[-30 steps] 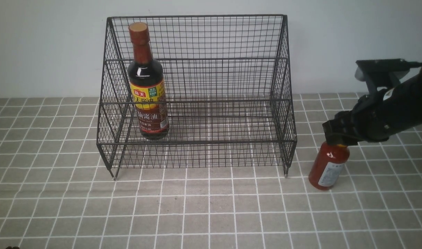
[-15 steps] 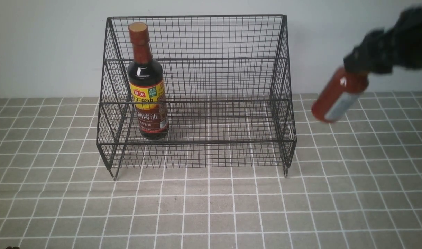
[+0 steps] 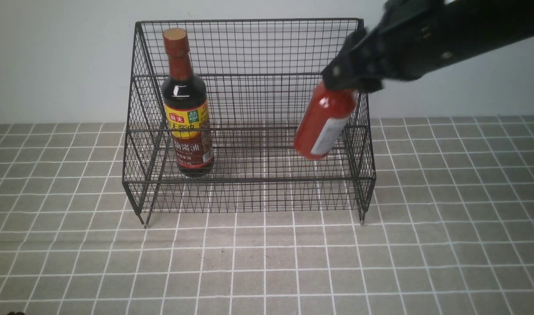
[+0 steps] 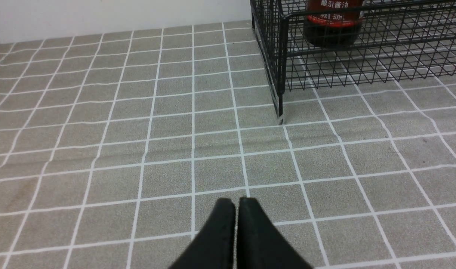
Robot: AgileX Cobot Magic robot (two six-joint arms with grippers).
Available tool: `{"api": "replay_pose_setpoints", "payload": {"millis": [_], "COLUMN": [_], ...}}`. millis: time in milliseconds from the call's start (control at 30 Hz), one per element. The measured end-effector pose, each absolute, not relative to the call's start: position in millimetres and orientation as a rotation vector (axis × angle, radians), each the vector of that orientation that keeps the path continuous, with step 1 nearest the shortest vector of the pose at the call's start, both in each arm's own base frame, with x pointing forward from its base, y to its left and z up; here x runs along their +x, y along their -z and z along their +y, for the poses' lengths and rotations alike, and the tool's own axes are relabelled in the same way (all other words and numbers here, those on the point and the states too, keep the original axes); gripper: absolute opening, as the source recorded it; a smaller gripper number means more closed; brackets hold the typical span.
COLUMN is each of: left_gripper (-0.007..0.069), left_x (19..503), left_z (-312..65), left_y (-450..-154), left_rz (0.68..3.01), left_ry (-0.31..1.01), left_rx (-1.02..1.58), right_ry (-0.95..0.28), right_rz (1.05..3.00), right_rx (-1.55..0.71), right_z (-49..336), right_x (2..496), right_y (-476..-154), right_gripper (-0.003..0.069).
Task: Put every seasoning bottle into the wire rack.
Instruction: Use the right arm to put the condiment bottle back on the shelf
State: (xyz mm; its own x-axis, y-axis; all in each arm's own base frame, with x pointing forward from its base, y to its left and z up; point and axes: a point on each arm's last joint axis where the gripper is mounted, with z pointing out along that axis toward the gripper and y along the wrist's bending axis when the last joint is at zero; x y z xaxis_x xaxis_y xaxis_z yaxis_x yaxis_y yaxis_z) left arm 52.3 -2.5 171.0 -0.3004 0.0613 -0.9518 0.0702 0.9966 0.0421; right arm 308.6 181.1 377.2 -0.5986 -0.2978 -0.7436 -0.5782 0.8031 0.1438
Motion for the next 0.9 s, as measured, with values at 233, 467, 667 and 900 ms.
{"api": "replay_pose_setpoints", "payload": {"millis": [233,467,667,900], "left_gripper": [-0.0007,-0.0007,-0.0007,-0.0007], "left_x": [52,52,52,52], "left_z": [-3,-3,-3,-3], "left_y": [-171,-171,-171,-171], "left_rz": [1.877,1.877,1.877,1.877], "left_ry": [0.009,0.009,0.009,0.009], "left_rx": [0.095,0.095,0.095,0.095], "right_ry": [-0.394,-0.260,-0.202,-0.209], "right_rz": [2.329,2.460,2.523,2.530], "right_rx": [-0.653,-0.612,-0.597,-0.572], "right_z": [188,185,185,184], "right_x": [334,346,353,352], "right_y": [-339,-311,-292,-296], "right_gripper": [0.0298,0.0298,0.0298,0.0435]}}
